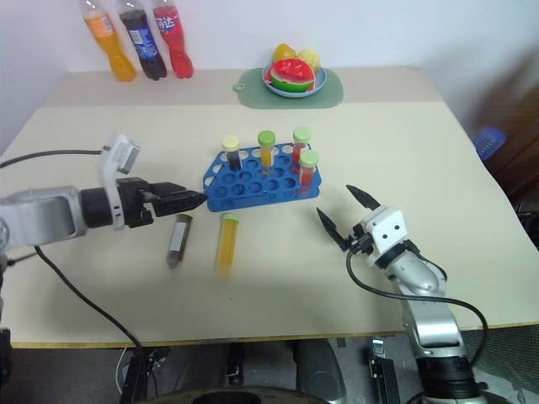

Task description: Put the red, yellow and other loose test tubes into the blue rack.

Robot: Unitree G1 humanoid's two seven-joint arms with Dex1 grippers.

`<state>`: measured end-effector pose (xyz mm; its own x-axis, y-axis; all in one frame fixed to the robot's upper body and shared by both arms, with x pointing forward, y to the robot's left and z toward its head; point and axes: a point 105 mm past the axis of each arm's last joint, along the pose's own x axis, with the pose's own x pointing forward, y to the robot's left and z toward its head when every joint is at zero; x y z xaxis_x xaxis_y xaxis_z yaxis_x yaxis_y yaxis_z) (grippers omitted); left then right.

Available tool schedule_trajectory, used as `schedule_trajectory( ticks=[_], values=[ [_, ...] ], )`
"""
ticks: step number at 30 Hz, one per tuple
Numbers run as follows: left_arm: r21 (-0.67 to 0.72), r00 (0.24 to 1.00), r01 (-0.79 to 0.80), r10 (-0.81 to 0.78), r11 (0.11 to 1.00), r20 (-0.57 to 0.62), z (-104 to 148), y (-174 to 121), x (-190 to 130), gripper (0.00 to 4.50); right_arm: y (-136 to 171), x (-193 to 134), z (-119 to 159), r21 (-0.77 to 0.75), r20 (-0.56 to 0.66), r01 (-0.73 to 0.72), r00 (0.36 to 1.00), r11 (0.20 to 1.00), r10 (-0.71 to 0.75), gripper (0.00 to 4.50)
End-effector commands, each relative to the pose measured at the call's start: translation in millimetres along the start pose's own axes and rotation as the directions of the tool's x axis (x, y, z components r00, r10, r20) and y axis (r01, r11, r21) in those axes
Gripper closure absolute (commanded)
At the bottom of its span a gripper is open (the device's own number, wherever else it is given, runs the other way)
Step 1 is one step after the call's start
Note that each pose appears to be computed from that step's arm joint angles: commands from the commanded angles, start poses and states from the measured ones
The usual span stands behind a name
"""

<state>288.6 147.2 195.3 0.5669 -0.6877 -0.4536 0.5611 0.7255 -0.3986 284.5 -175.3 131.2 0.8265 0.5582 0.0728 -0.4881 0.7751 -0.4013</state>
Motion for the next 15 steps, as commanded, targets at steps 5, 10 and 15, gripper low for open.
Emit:
schedule_trajectory(
  ticks=[5, 10, 15],
  values=[
    [-0.139, 0.922, 0.07, -0.117, 0.988, -0.37, 4, -9, 17, 0.14, 43, -45, 8, -0.052, -0.096, -0.4, 0.914, 0.915, 0.394, 0.55],
    [-0.159, 0.861, -0.024, -0.06, 0.987, -0.506, 11, -8, 37, 0.14, 57, -66, 3, -0.005, -0.161, -0.495, 0.858, 0.869, 0.487, 0.55],
    [-0.138, 0.818, -0.064, -0.028, 0.988, -0.575, 12, -14, 52, 0.14, 68, -72, 5, 0.04, -0.168, -0.536, 0.828, 0.843, 0.534, 0.55]
  ],
)
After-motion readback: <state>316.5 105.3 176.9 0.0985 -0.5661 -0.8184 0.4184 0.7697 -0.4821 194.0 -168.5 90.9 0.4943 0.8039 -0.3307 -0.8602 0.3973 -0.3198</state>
